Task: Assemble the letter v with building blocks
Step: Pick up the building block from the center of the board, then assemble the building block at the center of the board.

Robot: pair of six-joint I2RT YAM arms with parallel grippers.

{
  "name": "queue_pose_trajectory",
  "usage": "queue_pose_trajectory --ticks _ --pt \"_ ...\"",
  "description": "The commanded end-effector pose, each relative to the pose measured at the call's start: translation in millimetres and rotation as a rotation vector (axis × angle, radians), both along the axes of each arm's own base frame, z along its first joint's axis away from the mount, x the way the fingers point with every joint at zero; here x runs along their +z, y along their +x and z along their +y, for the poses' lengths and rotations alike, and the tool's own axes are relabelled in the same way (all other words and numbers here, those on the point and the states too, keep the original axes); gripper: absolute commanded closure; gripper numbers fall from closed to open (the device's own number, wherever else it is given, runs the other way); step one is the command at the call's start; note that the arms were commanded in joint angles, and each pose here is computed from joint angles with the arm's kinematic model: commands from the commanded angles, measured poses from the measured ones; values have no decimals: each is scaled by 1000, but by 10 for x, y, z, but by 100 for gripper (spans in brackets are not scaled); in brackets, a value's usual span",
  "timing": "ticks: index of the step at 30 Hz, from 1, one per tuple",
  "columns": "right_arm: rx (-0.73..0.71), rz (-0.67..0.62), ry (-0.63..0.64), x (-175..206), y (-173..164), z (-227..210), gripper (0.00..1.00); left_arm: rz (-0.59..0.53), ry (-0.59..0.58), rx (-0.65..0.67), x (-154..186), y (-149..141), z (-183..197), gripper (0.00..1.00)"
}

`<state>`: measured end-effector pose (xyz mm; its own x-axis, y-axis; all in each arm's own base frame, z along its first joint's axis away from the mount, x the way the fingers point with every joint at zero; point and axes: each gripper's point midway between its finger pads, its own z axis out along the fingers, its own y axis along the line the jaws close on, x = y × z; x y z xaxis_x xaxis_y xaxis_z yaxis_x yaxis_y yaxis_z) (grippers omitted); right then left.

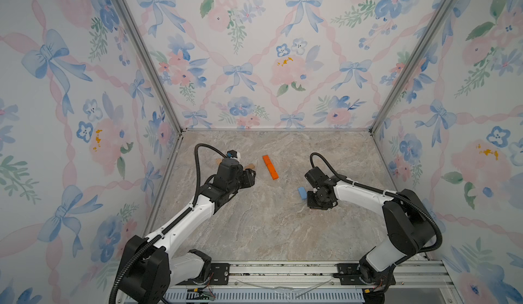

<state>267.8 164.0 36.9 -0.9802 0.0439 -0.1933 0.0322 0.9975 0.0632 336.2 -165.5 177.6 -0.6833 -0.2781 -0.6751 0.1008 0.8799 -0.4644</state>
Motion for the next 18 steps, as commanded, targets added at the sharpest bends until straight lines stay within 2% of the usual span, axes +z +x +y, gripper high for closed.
queue_pose_trajectory --ticks 1,9,18 --pt "55 -47 0 289 36 84 85 -11 -11 0 75 -17 -10 43" --pt "207 -116 67 681 240 527 85 -20 -4 6 94 -8 4 44" --pt "335 -92 76 724 473 885 88 -10 -5 10 70 8 -1 45"
